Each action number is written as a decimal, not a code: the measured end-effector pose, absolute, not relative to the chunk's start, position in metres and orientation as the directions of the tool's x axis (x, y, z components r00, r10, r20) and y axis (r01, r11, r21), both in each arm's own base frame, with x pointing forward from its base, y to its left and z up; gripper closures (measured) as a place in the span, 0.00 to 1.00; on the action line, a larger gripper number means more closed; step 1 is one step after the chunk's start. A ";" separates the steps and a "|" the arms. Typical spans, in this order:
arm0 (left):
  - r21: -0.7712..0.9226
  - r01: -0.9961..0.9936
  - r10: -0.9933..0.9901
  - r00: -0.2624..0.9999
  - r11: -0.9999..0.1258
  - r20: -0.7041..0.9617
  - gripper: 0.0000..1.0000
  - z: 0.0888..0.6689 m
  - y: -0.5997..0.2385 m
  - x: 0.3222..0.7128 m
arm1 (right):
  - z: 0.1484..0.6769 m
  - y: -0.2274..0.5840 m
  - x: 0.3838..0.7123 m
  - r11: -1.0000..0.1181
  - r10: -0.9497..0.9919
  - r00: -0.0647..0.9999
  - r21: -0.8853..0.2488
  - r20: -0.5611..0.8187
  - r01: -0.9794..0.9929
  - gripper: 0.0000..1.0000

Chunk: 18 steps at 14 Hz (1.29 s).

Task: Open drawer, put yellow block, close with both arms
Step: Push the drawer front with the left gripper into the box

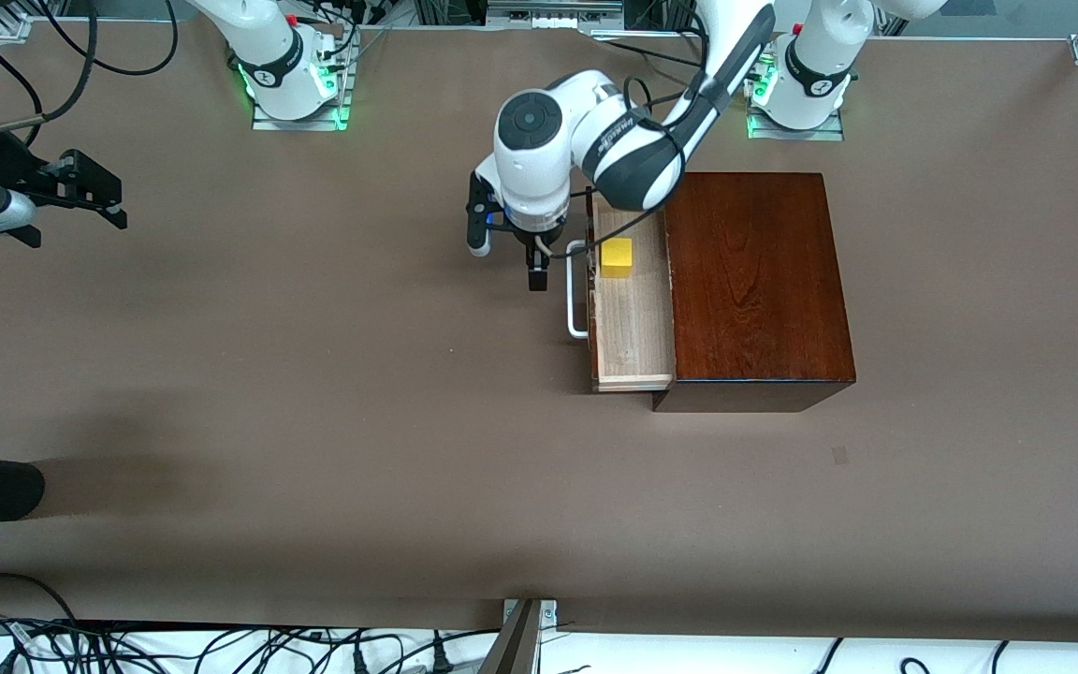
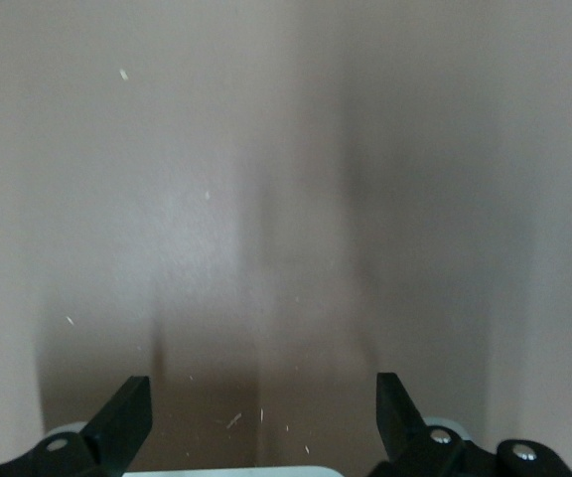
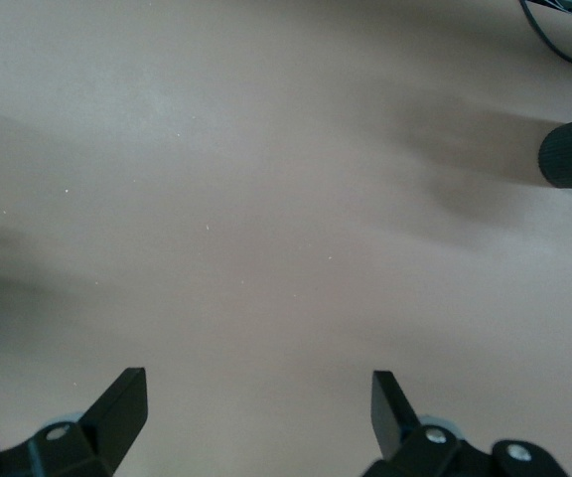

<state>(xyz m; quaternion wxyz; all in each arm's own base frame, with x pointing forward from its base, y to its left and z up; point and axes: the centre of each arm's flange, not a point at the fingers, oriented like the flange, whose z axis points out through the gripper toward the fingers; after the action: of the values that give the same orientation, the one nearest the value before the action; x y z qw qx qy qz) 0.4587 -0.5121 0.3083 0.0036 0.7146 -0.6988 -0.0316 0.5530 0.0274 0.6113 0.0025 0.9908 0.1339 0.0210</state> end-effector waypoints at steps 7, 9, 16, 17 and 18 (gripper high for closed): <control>0.089 -0.996 -0.975 -0.030 0.010 -0.219 0.00 0.301 -0.482 0.467 | 0.608 0.035 0.555 -0.961 0.276 0.960 0.011 0.036 0.276 0.00; 0.104 -0.995 -0.959 -0.036 0.006 -0.280 0.00 0.299 -0.471 0.469 | 0.609 0.034 0.555 -0.962 0.272 0.961 0.012 0.041 0.272 0.00; 0.106 -0.994 -0.931 -0.034 -0.005 -0.364 0.00 0.297 -0.448 0.480 | 0.597 0.033 0.560 -0.963 0.271 0.963 0.008 0.016 0.270 0.00; 0.102 -0.995 -0.925 -0.036 -0.002 -0.377 0.00 0.297 -0.446 0.481 | 0.596 0.033 0.561 -0.963 0.270 0.963 0.008 0.014 0.270 0.00; 0.097 -0.995 -0.922 -0.038 0.000 -0.386 0.00 0.297 -0.444 0.483 | 0.596 0.033 0.561 -0.963 0.270 0.963 0.008 0.013 0.270 0.00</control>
<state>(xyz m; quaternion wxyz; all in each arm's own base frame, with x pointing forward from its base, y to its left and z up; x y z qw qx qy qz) 0.4826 -0.4440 0.2971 -0.1061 0.6855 -0.6991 -0.1736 0.5613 0.0333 0.5957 0.0030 0.9906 0.1363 0.0070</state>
